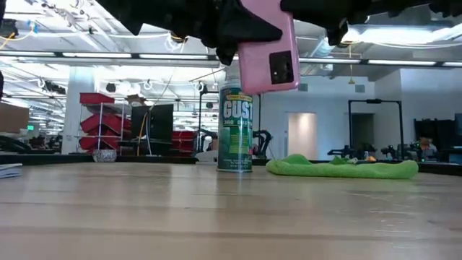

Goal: Apply microfiber cloth
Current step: Spray the pink cellphone using the spray bottle

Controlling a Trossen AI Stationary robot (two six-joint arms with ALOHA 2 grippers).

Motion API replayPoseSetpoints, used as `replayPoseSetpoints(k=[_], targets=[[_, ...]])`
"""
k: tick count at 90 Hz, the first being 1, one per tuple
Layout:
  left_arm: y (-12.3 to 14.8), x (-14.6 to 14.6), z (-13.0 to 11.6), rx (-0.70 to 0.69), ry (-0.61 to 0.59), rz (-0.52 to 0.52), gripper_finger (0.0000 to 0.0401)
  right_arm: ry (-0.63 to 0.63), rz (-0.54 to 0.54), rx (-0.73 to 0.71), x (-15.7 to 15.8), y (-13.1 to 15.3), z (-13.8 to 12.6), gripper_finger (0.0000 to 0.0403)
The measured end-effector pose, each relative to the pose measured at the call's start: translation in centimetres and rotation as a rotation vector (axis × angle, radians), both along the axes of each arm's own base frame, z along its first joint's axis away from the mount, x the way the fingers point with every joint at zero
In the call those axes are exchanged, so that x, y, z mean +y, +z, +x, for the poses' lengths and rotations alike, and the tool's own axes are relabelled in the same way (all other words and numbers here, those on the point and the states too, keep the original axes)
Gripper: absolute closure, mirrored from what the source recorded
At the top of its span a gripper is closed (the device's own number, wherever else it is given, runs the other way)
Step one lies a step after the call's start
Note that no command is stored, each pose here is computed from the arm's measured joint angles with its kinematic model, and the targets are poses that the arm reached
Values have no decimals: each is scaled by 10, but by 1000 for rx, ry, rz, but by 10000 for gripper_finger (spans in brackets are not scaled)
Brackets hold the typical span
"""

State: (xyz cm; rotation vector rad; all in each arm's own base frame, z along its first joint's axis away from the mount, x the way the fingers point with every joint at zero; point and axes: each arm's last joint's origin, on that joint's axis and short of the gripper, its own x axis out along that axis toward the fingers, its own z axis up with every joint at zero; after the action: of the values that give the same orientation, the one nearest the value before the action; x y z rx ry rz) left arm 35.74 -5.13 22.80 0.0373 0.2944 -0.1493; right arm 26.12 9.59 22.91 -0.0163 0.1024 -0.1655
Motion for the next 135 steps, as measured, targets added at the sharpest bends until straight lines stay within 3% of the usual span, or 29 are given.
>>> replayPoseSetpoints(k=[23, 47, 55, 62, 73, 77, 135], targets=[[-1, -1, 0, 15, -3, -2, 400, 13, 34, 25, 0, -3, 0, 392], [0, -2, 0, -1, -4, -2, 400, 17, 112, 45, -9, -6, 3, 259], [0, -2, 0, 0, -20, -7, 400, 12, 119, 44, -10, -6, 4, 237], [0, -2, 0, 2, -18, -7, 400, 11, 108, 44, -10, -6, 4, 257], [0, -1, 0, -3, -3, -7, 400, 8, 67, 43, -10, -5, 4, 365], [0, -1, 0, -4, -3, -7, 400, 8, 45, 39, -10, -5, 4, 382], [1, -1, 0, -1, -1, -35, 390, -52, 10, 39, -6, -5, 1, 389]])
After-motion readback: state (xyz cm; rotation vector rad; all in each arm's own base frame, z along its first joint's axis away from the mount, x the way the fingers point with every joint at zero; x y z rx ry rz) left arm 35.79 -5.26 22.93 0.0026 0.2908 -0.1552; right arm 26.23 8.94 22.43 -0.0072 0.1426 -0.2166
